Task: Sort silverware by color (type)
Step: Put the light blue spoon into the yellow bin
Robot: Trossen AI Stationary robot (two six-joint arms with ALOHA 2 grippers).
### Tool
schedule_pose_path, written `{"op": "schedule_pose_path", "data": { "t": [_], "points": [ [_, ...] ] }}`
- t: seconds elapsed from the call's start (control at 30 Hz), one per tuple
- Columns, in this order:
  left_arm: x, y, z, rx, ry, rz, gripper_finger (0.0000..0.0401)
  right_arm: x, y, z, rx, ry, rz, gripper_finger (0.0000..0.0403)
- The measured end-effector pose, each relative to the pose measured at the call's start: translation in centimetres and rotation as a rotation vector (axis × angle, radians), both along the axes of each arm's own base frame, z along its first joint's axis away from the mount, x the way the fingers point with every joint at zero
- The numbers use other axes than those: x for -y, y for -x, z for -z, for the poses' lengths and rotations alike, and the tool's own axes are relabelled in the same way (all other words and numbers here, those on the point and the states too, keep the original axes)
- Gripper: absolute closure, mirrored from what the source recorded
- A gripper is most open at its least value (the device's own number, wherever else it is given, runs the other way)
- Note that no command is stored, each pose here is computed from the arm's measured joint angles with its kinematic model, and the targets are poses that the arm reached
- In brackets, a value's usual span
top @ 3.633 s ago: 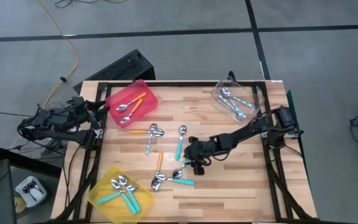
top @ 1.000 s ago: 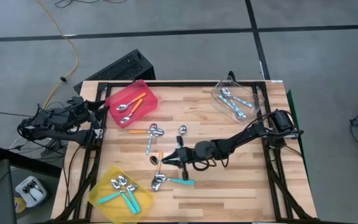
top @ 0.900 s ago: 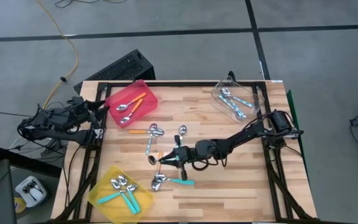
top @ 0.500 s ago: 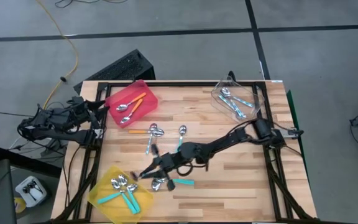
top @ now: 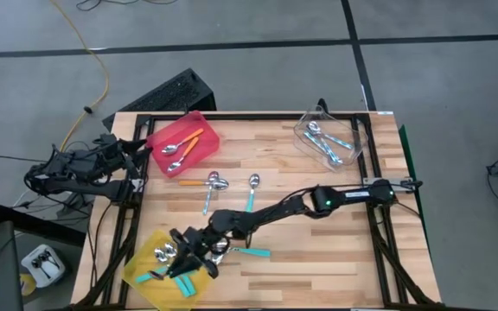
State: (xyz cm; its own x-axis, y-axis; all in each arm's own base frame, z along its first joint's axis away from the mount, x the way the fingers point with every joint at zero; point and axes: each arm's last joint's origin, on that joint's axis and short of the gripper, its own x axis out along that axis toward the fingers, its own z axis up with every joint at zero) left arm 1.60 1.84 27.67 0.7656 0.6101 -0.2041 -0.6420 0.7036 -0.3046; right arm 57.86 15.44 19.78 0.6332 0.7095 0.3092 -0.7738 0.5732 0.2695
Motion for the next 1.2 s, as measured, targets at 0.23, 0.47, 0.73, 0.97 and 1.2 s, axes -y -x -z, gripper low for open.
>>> {"op": "schedule_pose_path", "data": {
  "t": [0.23, 0.47, 0.73, 0.97, 1.2],
  "points": [
    [0.0, 0.0, 0.0, -0.001, 0.001, 0.000, 0.0196, 2.9, -0.8, 1.6, -0.209, -0.175, 0.166, 0.0337],
    [0.0, 0.0, 0.0, -0.001, 0.001, 0.000, 0.0196, 2.5, -1.0, 2.6, -0.311, -0.185, 0.205, 0.0337],
    [0.0, 0.0, 0.0, 0.000, 0.001, -0.001, 0.0196, 2.4, -0.9, 2.6, -0.341, -0.194, 0.177, 0.0336],
    [0.0, 0.0, 0.0, 0.000, 0.001, -0.001, 0.0196, 2.0, -0.8, 2.5, -0.313, -0.158, 0.121, 0.0336],
    [0.0, 0.0, 0.0, 0.000, 0.001, -0.002, 0.0196, 1.8, -0.7, 2.8, -0.350, -0.129, 0.073, 0.0336]
  ]
}}
